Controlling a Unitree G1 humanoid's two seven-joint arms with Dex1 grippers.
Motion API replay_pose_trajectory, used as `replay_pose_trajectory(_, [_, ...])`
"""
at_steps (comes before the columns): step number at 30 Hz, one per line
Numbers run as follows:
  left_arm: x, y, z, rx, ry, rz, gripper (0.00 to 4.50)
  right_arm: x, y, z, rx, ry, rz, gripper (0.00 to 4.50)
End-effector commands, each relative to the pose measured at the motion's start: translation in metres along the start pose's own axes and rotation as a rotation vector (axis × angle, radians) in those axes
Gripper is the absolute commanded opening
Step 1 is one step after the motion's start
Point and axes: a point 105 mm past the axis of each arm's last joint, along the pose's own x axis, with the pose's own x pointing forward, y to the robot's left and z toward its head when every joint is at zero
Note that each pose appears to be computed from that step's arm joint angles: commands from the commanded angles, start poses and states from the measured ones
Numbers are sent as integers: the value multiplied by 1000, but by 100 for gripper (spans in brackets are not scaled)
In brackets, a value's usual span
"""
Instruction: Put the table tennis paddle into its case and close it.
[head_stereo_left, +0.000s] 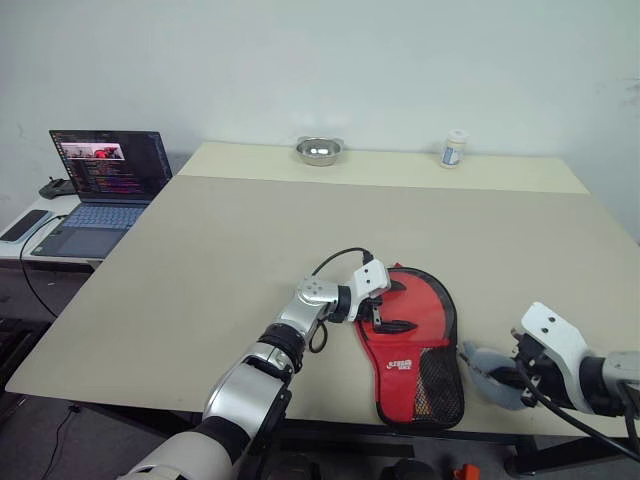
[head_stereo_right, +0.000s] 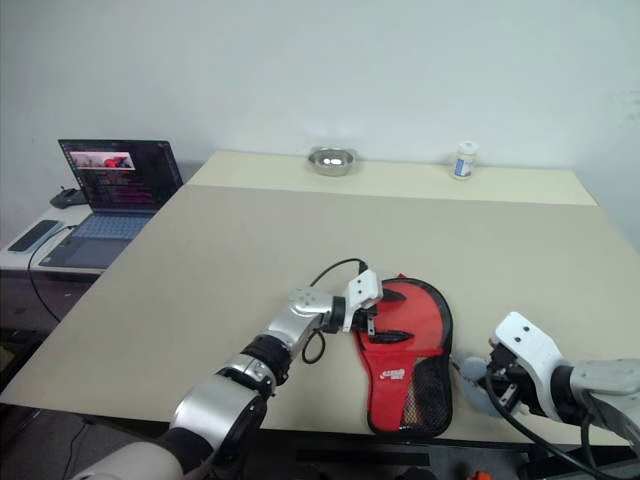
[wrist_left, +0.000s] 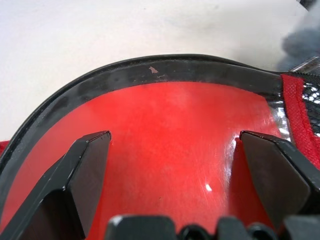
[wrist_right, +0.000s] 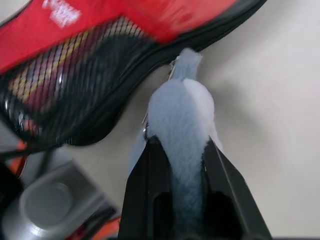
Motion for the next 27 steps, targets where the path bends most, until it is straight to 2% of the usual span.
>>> replay_pose_trajectory(1, [3,-26,-45,-87,148,-70,450,-8,28,-13,-31,62,125,20])
replay_pose_trajectory(6, [5,-28,-46,-84,155,-74,450,-12,41,-28,-53,118,190,20])
replay_pose_trajectory(16, [6,-28,-47,-76,164,-71,450,-19,67,-34,-58,127,319,19])
replay_pose_trajectory(25, [7,-29,-47,-69,164,-76,450,-16,60,-34,-48,110,283,19])
replay_pose_trajectory(27, [8,-30,-46,-67,163,-78,450,-16,60,-33,-45,97,286,92])
